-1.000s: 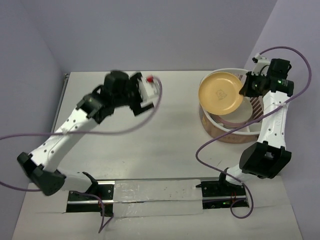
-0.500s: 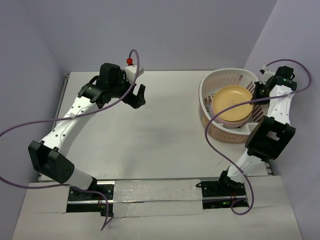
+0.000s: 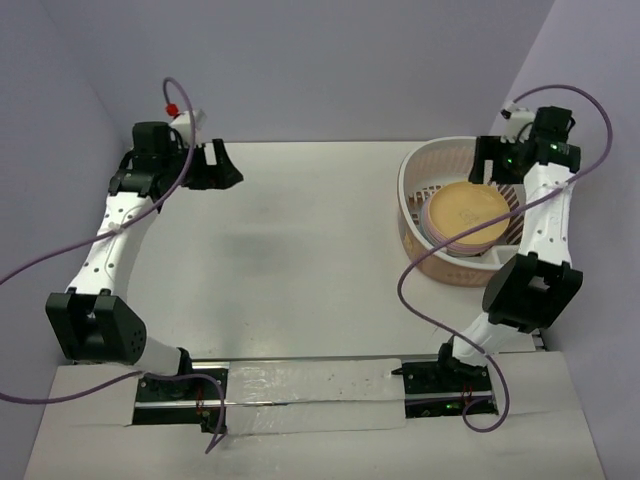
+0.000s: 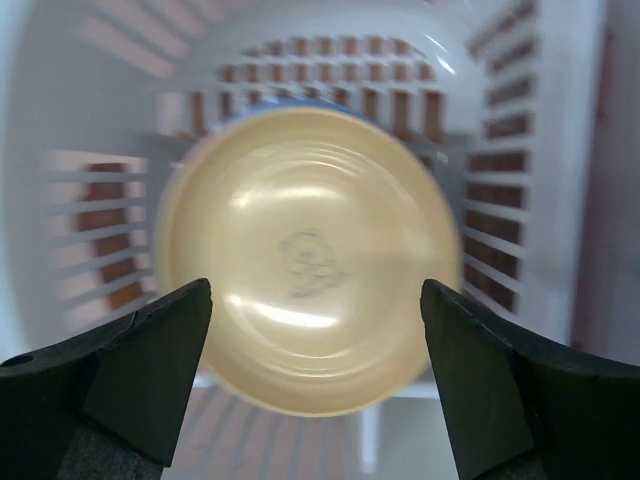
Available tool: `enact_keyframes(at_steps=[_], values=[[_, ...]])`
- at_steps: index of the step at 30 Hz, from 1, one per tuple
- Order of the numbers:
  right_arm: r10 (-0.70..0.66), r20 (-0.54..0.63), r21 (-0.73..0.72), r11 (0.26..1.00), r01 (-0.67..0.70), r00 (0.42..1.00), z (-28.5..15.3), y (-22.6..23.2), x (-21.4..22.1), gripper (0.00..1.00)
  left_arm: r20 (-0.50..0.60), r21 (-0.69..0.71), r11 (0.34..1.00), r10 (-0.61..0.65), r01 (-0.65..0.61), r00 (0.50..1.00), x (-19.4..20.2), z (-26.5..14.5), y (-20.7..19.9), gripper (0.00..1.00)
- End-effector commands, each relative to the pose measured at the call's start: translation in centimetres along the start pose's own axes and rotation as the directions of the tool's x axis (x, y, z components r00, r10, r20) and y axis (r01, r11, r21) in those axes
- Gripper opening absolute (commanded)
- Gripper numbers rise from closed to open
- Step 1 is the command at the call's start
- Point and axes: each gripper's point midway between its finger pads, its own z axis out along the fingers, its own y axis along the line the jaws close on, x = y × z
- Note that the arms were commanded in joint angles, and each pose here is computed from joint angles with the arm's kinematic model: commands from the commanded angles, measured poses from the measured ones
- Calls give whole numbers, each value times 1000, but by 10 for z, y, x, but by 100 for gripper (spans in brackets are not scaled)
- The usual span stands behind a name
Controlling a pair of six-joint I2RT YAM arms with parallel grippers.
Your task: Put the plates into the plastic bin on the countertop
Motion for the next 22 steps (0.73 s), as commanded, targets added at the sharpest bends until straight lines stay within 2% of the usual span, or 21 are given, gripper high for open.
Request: enact_keyframes(at_steps=[1, 2, 4, 7, 9, 17, 22], values=[[-52, 201, -182, 979, 89, 978, -53, 113, -47, 93, 118, -36, 998, -54, 59, 991, -17, -26, 16, 99], [-72, 229, -255, 958, 131, 971, -54, 155, -47, 97, 124, -66, 995, -63, 72, 990, -13, -32, 27, 99], [-88, 262, -348, 920, 180, 961, -53, 214, -42, 100, 129, -131, 987, -74, 91, 989, 1, -38, 51, 99], [-84, 271, -412, 890, 194, 959, -45, 261, -32, 100, 123, -228, 970, -56, 84, 991, 25, -46, 76, 99], [-130, 257, -420, 877, 232, 958, -37, 287, -20, 100, 106, -271, 960, -44, 71, 993, 41, -49, 84, 99], [-188, 264, -430, 855, 290, 946, -28, 317, 19, 100, 116, -334, 942, 24, 16, 993, 48, -64, 90, 99], [-194, 289, -423, 852, 307, 937, -37, 320, 19, 100, 109, -330, 944, 26, 11, 994, 47, -63, 90, 99]])
